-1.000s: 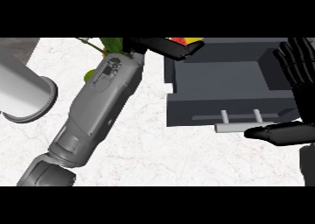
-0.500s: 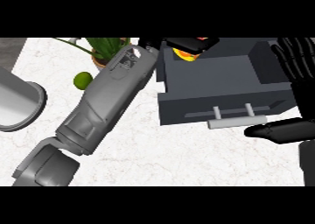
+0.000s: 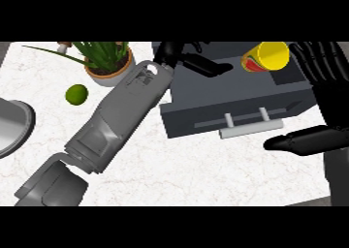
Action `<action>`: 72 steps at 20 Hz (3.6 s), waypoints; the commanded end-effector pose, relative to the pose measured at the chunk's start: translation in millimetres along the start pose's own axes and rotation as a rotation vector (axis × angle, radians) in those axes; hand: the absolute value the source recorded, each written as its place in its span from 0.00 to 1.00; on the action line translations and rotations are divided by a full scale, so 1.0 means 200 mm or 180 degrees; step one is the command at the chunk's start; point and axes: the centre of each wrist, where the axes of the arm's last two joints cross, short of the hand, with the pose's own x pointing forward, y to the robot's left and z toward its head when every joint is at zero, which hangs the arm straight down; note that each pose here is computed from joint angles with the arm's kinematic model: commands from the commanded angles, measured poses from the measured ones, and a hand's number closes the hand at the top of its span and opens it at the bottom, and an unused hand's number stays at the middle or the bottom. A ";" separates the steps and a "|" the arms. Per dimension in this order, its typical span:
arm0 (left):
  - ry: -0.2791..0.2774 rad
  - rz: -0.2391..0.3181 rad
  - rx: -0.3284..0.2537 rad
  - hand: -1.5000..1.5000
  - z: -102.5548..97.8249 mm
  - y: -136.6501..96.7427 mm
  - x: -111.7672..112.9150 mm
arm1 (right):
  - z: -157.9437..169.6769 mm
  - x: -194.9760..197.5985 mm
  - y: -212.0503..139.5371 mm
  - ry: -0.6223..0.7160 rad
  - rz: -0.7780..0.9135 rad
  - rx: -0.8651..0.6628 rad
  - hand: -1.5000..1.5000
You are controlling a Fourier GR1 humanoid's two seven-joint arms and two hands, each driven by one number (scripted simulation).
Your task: Pick up the cup, place it into the drawer and close the drawer
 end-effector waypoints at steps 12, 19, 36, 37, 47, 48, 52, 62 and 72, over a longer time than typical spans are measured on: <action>-0.0691 0.1055 0.0208 0.00 0.02 -0.01 0.04 | -0.06 -0.03 0.28 -0.0022 -0.0692 0.1673 1.00; -0.0676 0.1176 0.0570 0.00 0.04 0.00 -0.03 | 0.01 -0.01 0.22 0.0762 0.0445 0.2453 0.00; -0.0733 0.1555 0.0593 0.00 0.13 0.12 -0.21 | 0.09 -0.70 0.33 0.1648 0.1799 0.2368 0.00; -0.0809 0.1543 0.0639 0.00 0.17 0.14 -0.27 | 0.14 -0.76 0.31 0.1722 0.1821 0.2297 1.00; -0.0803 0.1641 0.0533 0.00 0.28 0.29 -0.36 | -0.14 -0.87 0.07 0.1515 0.1805 0.1617 1.00; -0.0794 0.1709 0.0589 0.00 0.28 0.33 -0.36 | -0.18 -0.83 -0.02 0.1426 0.1781 0.1463 1.00; -0.0751 0.1700 0.0456 0.00 0.32 0.32 -0.40 | -0.28 -0.78 -0.13 0.1322 0.1828 0.1081 1.00; -0.0766 0.1722 0.0294 0.00 0.35 0.37 -0.40 | -0.43 -0.60 -0.34 0.1288 0.1682 0.0590 1.00; -0.0746 0.1803 0.0238 0.00 0.39 0.43 -0.44 | -0.45 -0.50 -0.44 0.1232 0.1547 0.0609 1.00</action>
